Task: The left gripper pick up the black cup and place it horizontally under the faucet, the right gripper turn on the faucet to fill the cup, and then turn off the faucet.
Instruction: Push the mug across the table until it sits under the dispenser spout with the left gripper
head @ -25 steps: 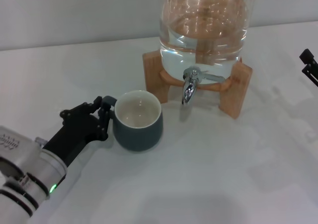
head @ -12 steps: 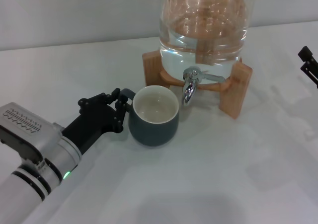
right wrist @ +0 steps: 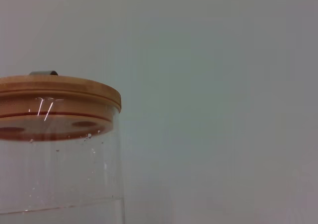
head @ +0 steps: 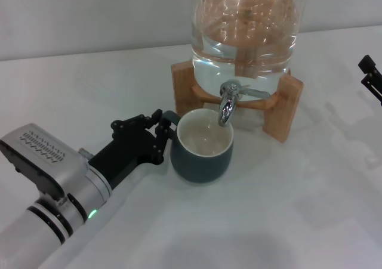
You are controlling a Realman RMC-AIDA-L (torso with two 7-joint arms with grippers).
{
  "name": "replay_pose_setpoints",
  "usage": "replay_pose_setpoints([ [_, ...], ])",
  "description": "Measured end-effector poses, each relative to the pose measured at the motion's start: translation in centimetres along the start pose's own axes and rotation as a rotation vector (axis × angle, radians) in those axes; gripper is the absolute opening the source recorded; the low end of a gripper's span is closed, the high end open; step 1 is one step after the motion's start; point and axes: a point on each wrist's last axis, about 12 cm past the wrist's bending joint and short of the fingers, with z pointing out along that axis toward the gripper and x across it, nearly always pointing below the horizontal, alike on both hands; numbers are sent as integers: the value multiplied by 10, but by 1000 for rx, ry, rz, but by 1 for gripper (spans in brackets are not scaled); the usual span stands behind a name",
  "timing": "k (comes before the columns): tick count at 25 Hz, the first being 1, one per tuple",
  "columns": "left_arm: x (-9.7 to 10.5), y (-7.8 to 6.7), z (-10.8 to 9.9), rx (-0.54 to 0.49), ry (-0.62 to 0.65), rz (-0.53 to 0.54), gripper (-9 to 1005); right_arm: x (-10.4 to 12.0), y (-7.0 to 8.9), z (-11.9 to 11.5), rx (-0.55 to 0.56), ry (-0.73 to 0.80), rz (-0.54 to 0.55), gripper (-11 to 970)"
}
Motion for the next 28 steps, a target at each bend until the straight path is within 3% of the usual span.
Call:
replay_pose_setpoints([
  [8, 4, -7, -1, 12, 20, -14, 137, 0, 0, 0, -2, -2, 0, 871],
  [28, 5, -3, 1, 6, 44, 2, 137, 0, 2, 3, -14, -5, 1, 870],
])
